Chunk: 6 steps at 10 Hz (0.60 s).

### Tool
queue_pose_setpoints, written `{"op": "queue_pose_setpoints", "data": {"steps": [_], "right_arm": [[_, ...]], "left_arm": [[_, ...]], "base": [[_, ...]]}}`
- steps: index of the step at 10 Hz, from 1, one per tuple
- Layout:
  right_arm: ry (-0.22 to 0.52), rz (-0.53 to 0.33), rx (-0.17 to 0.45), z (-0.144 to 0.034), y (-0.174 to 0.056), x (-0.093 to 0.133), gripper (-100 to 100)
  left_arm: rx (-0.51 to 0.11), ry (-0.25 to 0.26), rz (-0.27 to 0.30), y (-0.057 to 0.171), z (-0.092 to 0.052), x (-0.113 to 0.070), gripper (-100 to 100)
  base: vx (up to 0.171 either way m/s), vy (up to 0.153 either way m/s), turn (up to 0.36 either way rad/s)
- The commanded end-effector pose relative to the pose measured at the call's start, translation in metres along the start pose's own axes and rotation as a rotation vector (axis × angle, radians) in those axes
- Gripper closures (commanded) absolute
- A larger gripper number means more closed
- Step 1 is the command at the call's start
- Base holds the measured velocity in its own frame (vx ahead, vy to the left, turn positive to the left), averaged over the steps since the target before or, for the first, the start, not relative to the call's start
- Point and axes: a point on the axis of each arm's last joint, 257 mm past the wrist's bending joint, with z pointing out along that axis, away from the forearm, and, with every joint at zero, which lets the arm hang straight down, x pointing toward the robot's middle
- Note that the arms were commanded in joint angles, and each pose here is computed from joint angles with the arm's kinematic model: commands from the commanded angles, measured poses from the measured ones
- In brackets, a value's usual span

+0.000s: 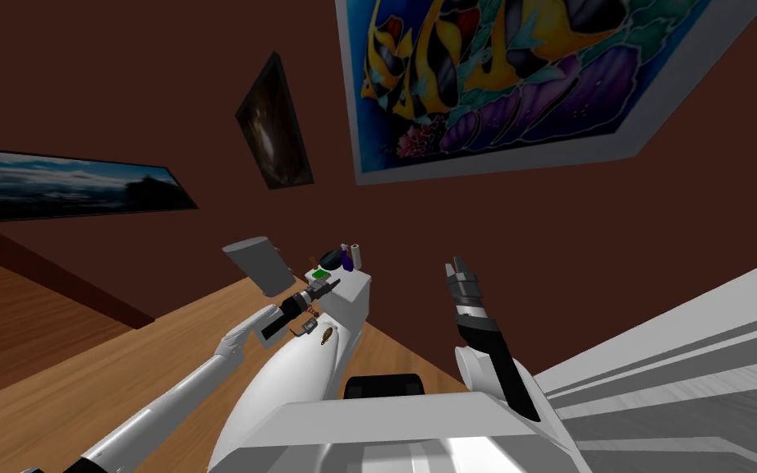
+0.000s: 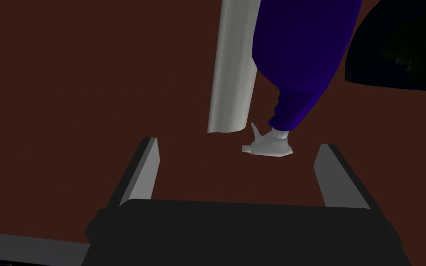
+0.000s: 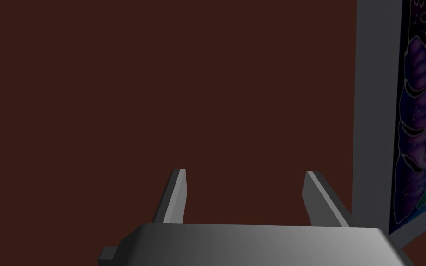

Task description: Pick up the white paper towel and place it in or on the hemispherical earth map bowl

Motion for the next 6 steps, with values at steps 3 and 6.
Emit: {"op": "queue_pose_setpoints", "data": {"steps": [3, 6], "right_arm": [[0.0, 0.0, 0.0, 0.0, 0.0, 0.0, 0], [0.0, 0.0, 0.0, 0.0, 0.0, 0.0, 0]], "left_arm": [[0.01, -0.009, -0.001, 0.013, 0.015, -0.011, -100], [0.018, -0.019, -0.004, 0.022, 0.028, -0.022, -100]], "base": [[-0.152, 0.071, 0.035], [-0.142, 0.043, 0.036]]}}
